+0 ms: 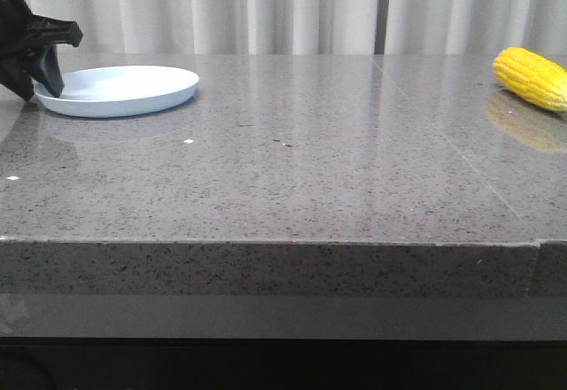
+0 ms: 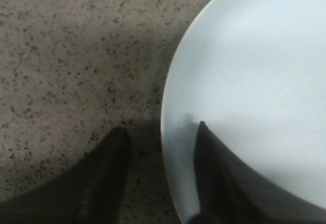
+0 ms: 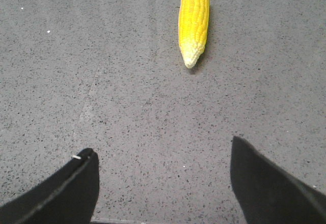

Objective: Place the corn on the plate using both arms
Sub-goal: 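Grip the plate rim with the left gripper and slide it toward the table center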

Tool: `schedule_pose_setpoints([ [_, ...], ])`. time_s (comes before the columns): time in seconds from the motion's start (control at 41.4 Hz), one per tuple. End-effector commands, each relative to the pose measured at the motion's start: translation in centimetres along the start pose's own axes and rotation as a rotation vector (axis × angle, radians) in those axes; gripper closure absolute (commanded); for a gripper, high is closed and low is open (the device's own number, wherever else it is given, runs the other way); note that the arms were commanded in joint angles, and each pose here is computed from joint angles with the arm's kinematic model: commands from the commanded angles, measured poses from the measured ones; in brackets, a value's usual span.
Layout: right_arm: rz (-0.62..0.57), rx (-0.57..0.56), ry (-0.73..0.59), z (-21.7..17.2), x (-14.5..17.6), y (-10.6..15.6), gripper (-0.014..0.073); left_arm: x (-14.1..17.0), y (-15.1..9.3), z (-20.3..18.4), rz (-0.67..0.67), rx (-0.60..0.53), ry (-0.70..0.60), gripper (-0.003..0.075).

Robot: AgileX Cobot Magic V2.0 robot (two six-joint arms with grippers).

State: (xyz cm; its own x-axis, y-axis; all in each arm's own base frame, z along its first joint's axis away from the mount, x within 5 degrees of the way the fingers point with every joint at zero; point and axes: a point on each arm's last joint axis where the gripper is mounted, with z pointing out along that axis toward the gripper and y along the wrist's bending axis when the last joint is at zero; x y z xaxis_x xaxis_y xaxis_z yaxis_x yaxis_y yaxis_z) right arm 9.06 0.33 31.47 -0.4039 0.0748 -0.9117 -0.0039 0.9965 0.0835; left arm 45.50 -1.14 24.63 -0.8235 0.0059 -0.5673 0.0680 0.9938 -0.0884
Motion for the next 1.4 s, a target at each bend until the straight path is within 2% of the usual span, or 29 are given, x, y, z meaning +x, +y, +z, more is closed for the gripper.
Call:
schedule_pose_setpoints([
  [0.0, -0.017, 0.011, -0.087, -0.2, -1.5, 0.0, 0.0034, -2.2, -0.5, -3.1, -0.002, 0.009, -0.133, 0.0624],
  [0.121, -0.017, 0.011, -0.087, -0.2, -1.5, 0.0, 0.0034, -2.7, -0.6, -3.9, 0.003, 0.009, -0.154, 0.0741],
  [0.338, -0.017, 0.011, -0.087, -0.2, -1.5, 0.0, 0.0034, -4.4, -1.8, -7.2, 0.022, 0.035, -0.214, 0.0741],
  [0.508, -0.017, 0.011, -0.087, -0.2, -1.5, 0.0, 0.0034, -5.4, -5.1, -10.6, 0.074, 0.097, -0.264, 0.0741],
  [0.677, -0.017, 0.011, -0.087, -0.2, -1.5, 0.0, 0.0034, -5.3, -9.6, -12.3, 0.15, 0.17, -0.295, 0.0741],
  [0.87, -0.017, 0.011, -0.087, -0.2, -1.5, 0.0, 0.0034, -4.1, -14.7, -11.4, 0.195, 0.29, -0.256, 0.0741],
  [1.039, -0.017, 0.011, -0.087, -0.2, -1.5, 0.0, 0.0034, -2.9, -17.8, -8.4, 0.239, 0.327, -0.192, 0.0741],
  [1.184, -0.017, 0.011, -0.087, -0.2, -1.5, 0.0, 0.0034, -2.0, -19.1, -6.3, 0.245, 0.341, -0.139, 0.0741],
  [1.378, -0.017, 0.011, -0.087, -0.2, -1.5, 0.0, 0.0034, -2.0, -19.1, -6.3, 0.235, 0.331, -0.137, 0.0741],
])
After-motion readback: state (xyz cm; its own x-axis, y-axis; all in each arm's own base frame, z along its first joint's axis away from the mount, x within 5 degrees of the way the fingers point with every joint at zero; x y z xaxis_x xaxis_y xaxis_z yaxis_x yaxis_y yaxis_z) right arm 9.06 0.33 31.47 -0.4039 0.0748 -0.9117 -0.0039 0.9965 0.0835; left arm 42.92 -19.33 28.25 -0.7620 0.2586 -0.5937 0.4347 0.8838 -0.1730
